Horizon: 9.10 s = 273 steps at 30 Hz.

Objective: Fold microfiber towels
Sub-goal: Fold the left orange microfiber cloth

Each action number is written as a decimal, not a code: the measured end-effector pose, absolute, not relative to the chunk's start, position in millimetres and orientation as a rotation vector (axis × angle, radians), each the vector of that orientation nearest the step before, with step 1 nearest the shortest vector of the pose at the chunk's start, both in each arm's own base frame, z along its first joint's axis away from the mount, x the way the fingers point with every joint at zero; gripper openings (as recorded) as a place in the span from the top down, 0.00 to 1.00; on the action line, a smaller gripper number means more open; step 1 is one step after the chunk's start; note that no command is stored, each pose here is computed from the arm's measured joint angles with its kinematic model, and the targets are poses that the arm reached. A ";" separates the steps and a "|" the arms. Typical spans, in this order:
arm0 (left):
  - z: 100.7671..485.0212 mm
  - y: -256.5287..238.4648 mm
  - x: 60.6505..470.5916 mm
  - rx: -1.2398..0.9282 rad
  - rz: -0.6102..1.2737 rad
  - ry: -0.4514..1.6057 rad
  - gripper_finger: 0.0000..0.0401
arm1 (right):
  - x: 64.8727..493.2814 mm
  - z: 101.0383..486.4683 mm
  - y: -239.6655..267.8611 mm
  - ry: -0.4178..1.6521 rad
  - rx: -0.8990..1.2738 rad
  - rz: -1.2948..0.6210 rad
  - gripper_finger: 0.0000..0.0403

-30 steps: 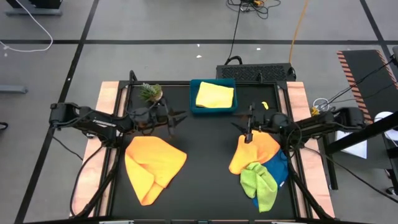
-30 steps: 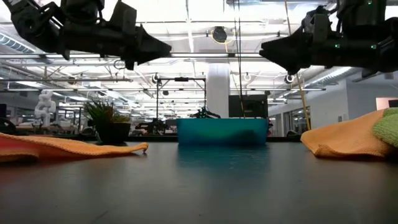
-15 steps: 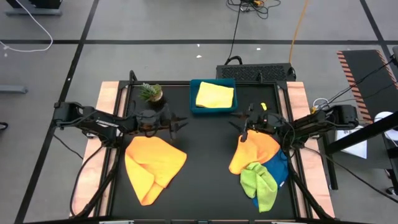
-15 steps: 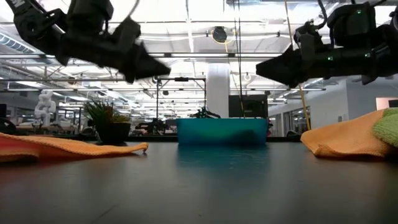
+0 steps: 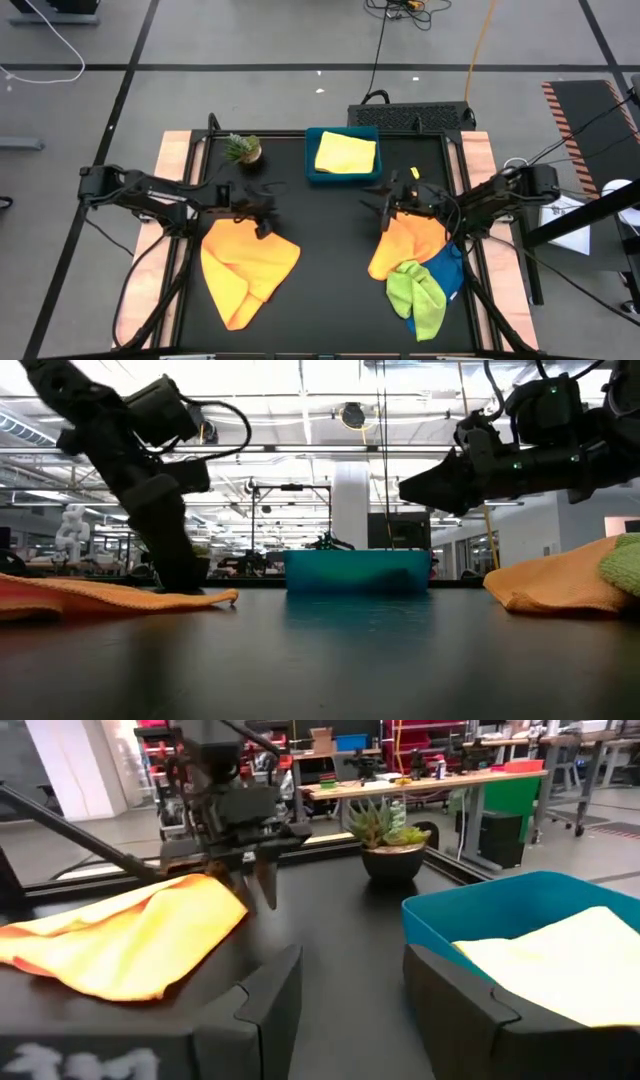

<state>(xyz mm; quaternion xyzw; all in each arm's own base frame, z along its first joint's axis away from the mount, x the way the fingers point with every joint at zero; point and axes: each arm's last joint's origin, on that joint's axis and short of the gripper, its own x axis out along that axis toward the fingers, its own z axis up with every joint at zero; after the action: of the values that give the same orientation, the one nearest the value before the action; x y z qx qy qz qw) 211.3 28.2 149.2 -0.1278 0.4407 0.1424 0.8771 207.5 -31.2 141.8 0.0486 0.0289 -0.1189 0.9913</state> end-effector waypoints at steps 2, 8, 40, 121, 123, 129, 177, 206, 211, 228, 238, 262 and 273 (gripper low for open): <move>153.1 27.3 208.0 -0.277 0.314 1.013 0.71 | 209.1 141.4 -30.0 0.062 0.092 -0.233 0.59; 162.4 17.6 210.4 -0.321 0.168 1.082 0.71 | 215.1 143.4 -30.6 0.057 0.086 -0.231 0.59; 103.9 -20.9 279.1 -0.104 -0.016 0.799 0.65 | 216.5 143.8 -15.0 0.051 0.127 -0.160 0.59; 143.6 -6.2 346.3 0.169 0.180 0.428 0.99 | 285.3 108.1 -6.8 0.272 0.347 -0.166 0.59; 143.1 -7.6 346.1 0.169 0.175 0.433 0.99 | 291.3 106.5 -8.7 0.258 0.348 -0.169 0.59; 141.9 -11.3 345.4 0.174 0.164 0.449 0.98 | 295.2 109.1 -8.9 0.243 0.307 -0.159 0.59; 162.1 -51.2 242.1 0.132 0.522 1.102 0.72 | 293.3 105.0 -0.3 0.304 0.191 -0.100 1.00; 125.6 78.7 170.3 -0.533 0.518 0.757 0.72 | 292.2 107.6 33.2 0.283 0.053 0.036 1.00; 127.7 83.6 180.3 -0.532 0.436 0.666 0.72 | 292.2 107.6 33.7 0.285 0.057 0.058 1.00; 108.3 87.8 194.3 -0.538 0.307 0.687 0.72 | 292.1 107.4 33.9 0.287 0.057 0.061 1.00; 114.7 76.7 204.5 -0.373 0.177 0.632 0.98 | 292.0 106.8 32.4 0.291 0.043 0.013 1.00; 240.5 -18.7 166.6 0.183 0.016 -0.039 1.00 | 255.2 224.7 36.0 -0.035 -0.053 0.046 1.00; 249.5 -63.2 144.8 0.241 0.030 -0.096 1.00 | 225.0 267.5 41.0 -0.208 -0.060 0.072 1.00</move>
<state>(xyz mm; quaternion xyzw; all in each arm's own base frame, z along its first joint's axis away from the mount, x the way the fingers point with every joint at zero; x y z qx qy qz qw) 144.8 -63.2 249.5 0.1203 -0.0478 0.0152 0.9915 225.0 41.0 267.5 -0.0301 -0.1036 0.0360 0.9935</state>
